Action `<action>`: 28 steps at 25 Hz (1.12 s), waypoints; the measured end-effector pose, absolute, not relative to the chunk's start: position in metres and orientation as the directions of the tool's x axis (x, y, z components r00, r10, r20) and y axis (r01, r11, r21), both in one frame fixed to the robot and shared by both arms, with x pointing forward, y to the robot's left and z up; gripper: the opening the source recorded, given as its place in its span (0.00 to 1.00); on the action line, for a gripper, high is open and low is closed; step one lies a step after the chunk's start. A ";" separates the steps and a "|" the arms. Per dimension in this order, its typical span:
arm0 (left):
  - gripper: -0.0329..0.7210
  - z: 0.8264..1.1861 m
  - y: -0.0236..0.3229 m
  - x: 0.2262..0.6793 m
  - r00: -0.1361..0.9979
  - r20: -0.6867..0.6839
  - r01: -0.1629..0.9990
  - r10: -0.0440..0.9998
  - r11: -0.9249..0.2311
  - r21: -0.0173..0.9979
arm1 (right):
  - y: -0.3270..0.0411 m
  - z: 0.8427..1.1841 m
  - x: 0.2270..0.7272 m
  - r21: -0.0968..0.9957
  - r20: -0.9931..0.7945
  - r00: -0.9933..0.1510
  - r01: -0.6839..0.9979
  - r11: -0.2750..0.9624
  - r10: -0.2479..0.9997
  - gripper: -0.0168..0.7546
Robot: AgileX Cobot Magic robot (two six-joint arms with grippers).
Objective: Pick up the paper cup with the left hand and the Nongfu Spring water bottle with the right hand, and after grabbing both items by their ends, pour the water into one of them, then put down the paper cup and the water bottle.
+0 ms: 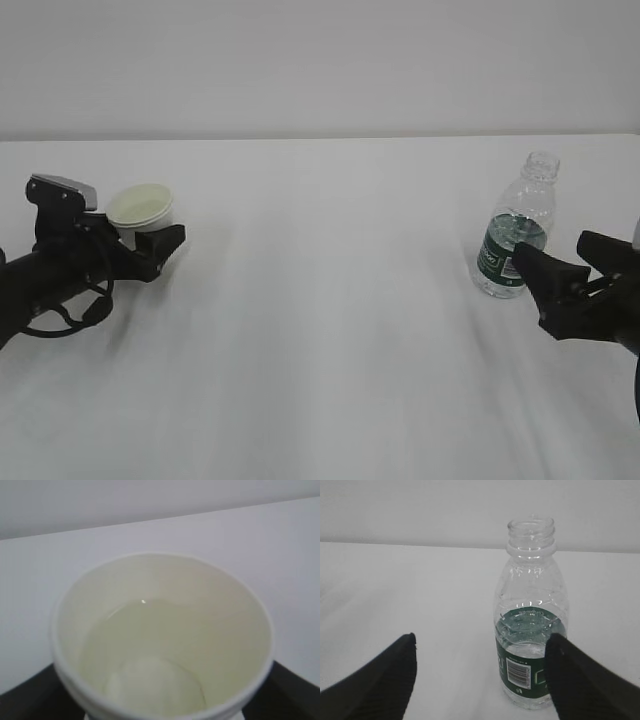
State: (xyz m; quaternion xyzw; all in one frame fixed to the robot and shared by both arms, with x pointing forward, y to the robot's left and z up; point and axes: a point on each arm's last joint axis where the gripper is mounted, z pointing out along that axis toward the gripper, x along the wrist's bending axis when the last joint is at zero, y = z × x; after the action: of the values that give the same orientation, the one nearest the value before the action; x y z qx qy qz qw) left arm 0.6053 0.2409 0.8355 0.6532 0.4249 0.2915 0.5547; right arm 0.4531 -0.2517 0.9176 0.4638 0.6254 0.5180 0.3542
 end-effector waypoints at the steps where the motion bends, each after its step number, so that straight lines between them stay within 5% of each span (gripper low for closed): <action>1: 0.85 0.835 0.241 0.605 0.469 -0.092 0.232 0.878 -0.023 0.972 | -0.252 0.918 0.453 0.976 0.037 -0.319 0.213 0.033 0.947 0.79; 28: 0.85 0.841 0.244 0.553 0.461 -0.136 0.335 0.877 -0.030 0.942 | -0.251 0.910 0.439 0.964 0.065 -0.345 0.265 0.031 0.936 0.79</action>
State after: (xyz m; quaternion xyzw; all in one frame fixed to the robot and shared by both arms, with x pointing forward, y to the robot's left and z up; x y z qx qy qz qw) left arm 0.5534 0.2436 0.8408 0.6705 0.4519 0.2559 0.5299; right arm 0.4391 -0.2506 0.9101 0.4700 0.6393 0.5136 0.3267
